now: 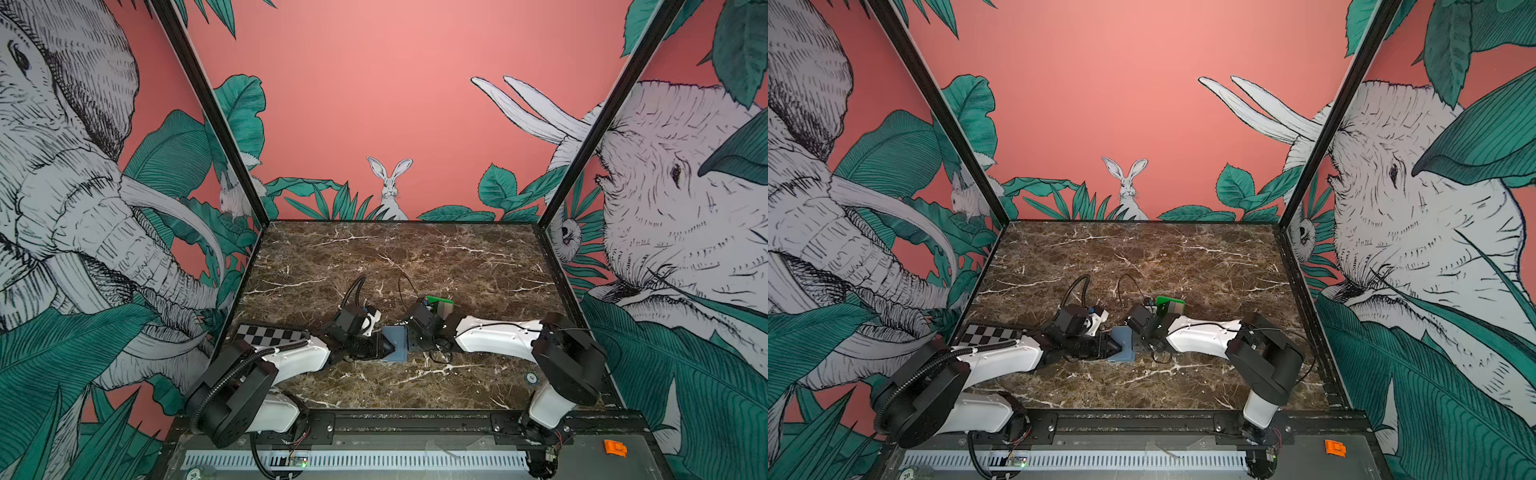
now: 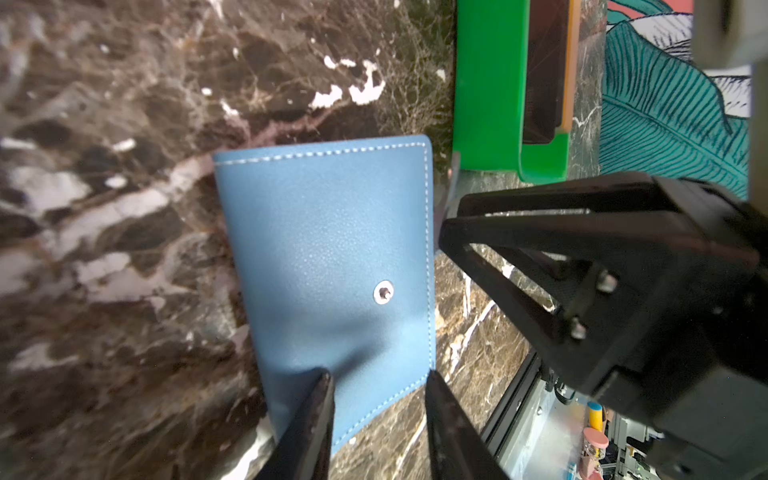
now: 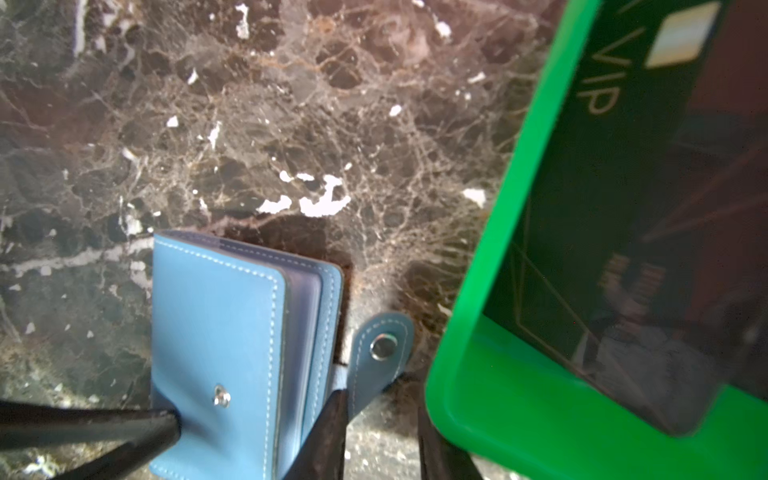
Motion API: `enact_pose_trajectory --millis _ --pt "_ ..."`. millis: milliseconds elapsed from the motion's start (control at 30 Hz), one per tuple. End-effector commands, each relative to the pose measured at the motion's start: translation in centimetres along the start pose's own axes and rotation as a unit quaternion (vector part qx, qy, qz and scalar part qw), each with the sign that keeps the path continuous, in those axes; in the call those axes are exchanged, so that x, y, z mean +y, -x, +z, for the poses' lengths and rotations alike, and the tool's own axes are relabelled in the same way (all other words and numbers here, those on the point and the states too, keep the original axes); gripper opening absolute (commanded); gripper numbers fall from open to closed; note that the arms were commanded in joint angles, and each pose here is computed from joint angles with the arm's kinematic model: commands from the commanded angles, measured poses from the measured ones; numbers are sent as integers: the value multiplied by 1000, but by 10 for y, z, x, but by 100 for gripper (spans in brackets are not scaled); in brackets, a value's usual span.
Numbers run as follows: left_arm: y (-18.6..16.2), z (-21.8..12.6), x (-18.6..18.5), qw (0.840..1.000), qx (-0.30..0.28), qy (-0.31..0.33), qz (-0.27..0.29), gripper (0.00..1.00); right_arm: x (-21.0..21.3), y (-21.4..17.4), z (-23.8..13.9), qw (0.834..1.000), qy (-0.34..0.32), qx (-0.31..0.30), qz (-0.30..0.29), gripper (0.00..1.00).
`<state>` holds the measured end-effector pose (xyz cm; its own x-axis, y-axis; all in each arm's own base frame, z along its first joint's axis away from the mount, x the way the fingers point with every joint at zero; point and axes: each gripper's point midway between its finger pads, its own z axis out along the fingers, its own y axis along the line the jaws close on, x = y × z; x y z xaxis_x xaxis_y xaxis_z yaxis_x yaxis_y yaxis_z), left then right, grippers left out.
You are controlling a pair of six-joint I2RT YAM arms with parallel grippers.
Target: Put the credit cards into the card holder
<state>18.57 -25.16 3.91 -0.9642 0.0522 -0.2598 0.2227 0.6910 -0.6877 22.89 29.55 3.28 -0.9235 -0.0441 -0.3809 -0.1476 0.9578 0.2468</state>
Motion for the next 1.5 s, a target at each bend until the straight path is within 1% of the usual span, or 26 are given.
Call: enact_pose_trajectory --millis 0,33,67,233,367,467,567,700,767,900,1000,1100,1200,1367,1467 --pt "-25 2 33 997 33 69 -26 39 0 4 -11 1000 19 -18 4 29" --pt "-23 1 31 997 30 66 -24 39 1 1 -10 1000 23 -16 1 30" --pt "-21 1 28 997 27 62 -24 39 6 4 -19 999 37 -25 2 31" --pt "-9 -5 14 998 17 52 -10 41 13 1 -36 998 59 -35 4 35" --pt "1 -15 3 998 9 57 13 41 12 -1 -41 997 61 -30 21 37" --pt "7 -25 6 995 9 93 39 40 12 -2 -44 997 61 -25 37 38" --pt "12 -37 13 987 14 141 70 39 15 1 -48 996 64 -28 48 40" --pt "14 -38 21 981 25 171 90 39 15 6 -55 997 57 -30 50 43" --pt "13 -36 26 978 36 183 92 40 16 7 -56 997 55 -30 49 43" --pt "11 -28 33 977 44 188 89 45 16 9 -58 997 49 -28 44 44" --pt "10 -21 33 980 47 177 84 46 16 8 -56 998 43 -24 40 45" --pt "11 -14 31 983 48 161 75 46 20 8 -54 998 51 -20 37 45" --pt "13 -9 29 984 47 155 74 56 26 8 -50 998 49 -5 25 45" --pt "15 -6 36 981 52 172 71 56 28 10 -41 999 38 2 23 46" --pt "11 -2 40 981 61 174 64 53 28 8 -32 999 23 16 17 47"
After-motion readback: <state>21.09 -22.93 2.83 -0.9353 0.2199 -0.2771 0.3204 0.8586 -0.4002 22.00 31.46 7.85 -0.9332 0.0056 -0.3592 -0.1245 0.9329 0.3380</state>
